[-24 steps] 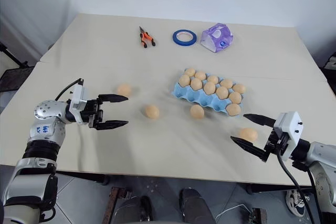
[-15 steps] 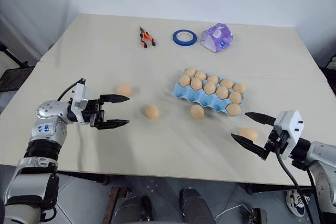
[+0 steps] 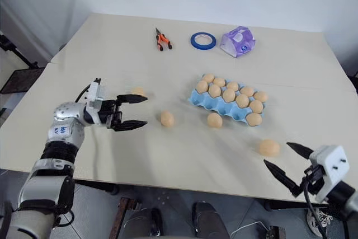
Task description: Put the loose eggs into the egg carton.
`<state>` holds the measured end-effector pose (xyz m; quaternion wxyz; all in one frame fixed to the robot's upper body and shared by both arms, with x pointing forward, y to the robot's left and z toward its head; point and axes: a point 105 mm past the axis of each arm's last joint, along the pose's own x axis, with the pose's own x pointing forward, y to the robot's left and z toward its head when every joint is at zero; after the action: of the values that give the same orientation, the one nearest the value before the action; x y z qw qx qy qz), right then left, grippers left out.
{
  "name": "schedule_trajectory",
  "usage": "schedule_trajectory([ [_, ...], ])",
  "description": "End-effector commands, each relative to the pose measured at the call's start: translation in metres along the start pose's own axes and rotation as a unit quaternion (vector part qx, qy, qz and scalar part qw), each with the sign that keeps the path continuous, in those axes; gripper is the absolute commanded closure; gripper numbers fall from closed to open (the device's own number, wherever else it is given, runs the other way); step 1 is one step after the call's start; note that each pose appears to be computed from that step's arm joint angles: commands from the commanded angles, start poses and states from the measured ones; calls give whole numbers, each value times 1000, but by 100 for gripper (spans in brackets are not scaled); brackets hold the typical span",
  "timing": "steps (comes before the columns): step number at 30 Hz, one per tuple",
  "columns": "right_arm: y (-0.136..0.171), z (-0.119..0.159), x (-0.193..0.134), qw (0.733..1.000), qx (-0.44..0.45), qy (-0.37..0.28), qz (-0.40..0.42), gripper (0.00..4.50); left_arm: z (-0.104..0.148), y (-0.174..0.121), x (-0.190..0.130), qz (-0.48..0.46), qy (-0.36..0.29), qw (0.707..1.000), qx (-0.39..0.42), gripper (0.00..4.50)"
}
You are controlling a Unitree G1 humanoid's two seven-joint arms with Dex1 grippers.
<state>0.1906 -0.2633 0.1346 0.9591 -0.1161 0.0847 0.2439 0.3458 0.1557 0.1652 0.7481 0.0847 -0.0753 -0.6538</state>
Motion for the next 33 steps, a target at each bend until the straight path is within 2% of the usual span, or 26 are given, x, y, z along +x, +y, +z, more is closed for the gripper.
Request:
schedule_trajectory([
  [1,-10,1,5,998,-15,-10,-57,0,6,-9,12,-78,3,997,23,3],
  [10,-23,-19,35,994,-11,-3,-113,0,8,-8,18,-92,9,995,34,3],
  [27,-33,-33,67,994,4,19,-110,0,6,-16,16,-119,22,992,25,3],
  [30,-30,-31,71,995,8,11,-100,61,7,-15,17,-117,18,993,27,0],
  [31,-30,-31,73,995,10,10,-100,99,7,-14,16,-115,18,993,28,0],
  [33,-30,-30,74,995,12,8,-102,119,8,-13,16,-112,17,993,28,0],
])
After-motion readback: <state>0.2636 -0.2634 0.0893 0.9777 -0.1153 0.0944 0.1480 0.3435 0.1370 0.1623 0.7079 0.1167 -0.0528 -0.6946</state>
